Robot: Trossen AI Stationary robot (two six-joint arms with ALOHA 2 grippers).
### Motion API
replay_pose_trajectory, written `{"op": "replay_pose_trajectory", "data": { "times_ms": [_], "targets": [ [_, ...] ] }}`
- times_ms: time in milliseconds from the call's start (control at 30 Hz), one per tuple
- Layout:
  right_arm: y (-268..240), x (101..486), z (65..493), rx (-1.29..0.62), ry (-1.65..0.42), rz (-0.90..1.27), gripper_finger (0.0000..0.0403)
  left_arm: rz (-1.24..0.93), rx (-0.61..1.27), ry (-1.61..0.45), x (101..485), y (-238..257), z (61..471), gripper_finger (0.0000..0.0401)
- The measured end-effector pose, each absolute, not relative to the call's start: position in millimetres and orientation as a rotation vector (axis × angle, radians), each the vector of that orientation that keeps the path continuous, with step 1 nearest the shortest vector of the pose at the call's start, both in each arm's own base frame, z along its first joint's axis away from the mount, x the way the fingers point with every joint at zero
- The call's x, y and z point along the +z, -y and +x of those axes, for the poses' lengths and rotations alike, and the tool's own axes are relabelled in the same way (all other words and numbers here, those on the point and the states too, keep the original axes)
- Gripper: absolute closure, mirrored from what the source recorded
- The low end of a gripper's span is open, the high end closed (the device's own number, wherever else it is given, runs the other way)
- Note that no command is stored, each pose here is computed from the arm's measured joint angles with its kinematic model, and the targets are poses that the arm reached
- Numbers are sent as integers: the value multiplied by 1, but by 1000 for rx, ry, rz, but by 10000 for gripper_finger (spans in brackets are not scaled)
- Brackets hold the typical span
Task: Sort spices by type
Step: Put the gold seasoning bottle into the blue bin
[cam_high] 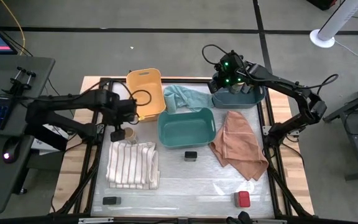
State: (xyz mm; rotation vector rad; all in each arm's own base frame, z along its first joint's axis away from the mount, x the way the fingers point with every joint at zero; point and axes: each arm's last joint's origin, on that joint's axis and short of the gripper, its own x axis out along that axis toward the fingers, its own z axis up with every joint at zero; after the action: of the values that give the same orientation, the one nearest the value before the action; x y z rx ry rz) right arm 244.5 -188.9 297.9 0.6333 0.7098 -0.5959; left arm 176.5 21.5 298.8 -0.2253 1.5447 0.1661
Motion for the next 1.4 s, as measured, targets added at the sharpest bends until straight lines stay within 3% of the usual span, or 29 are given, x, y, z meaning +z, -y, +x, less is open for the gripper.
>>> {"op": "replay_pose_trajectory", "data": {
  "times_ms": [267, 567, 967, 1400],
  "targets": [
    [189, 298, 244, -596, -710, 634, 403, -193, 146, -1502, 295, -23, 188, 57],
    [189, 297, 244, -589, -721, 619, 403, -197, 209, -1354, 293, -16, 164, 57],
    [189, 297, 244, -589, -722, 619, 403, -79, 267, -1332, 283, -9, 151, 57],
    [189, 297, 244, -589, -723, 619, 403, -21, 188, -1343, 280, -8, 159, 42]
  ]
}}
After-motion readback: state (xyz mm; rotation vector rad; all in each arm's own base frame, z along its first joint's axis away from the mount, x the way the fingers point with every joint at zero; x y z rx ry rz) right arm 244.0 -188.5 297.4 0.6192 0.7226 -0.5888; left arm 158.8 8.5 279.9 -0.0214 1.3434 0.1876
